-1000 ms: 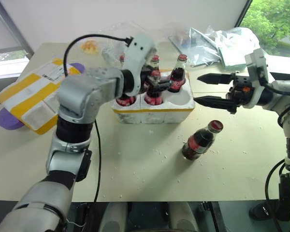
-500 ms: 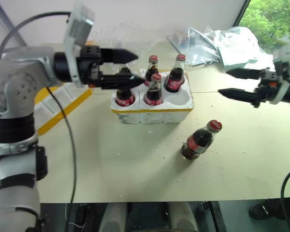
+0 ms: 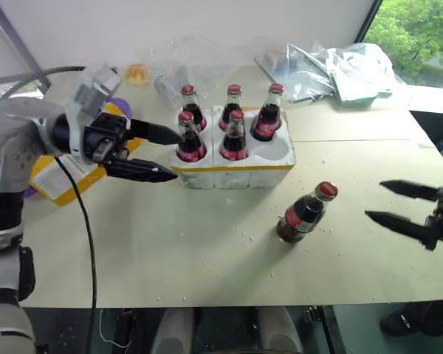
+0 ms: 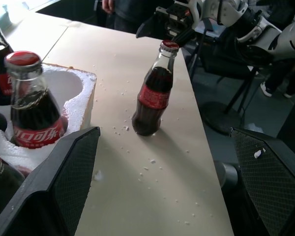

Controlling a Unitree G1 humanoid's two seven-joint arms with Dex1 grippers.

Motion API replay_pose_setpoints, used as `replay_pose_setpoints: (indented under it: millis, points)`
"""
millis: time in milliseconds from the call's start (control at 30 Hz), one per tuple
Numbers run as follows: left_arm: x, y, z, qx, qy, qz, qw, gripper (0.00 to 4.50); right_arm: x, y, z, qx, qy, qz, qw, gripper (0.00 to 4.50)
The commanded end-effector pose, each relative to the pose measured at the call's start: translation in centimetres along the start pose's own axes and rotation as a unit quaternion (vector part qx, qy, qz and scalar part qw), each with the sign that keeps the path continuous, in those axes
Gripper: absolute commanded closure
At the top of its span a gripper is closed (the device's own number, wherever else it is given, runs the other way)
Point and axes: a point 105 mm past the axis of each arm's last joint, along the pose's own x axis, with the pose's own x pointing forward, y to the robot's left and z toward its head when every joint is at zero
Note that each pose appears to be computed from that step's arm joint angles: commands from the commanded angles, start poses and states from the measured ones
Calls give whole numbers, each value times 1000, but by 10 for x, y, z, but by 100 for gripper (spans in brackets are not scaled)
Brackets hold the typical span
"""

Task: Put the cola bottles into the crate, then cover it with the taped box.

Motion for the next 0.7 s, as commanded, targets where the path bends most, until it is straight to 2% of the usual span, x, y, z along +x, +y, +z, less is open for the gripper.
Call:
replay_pose_setpoints:
  millis: [33, 333, 700]
  points:
    - [0, 0, 6, 26, 0, -5, 1000, 9, 3, 21, 11, -18, -23, 7, 1000, 0]
    - [9, 3, 6, 36, 0, -5, 999, 9, 44, 51, -2, 30, -64, 30, 997, 0]
    - [10, 0, 8, 39, -1, 7, 999, 9, 69, 58, -7, 53, -75, 63, 994, 0]
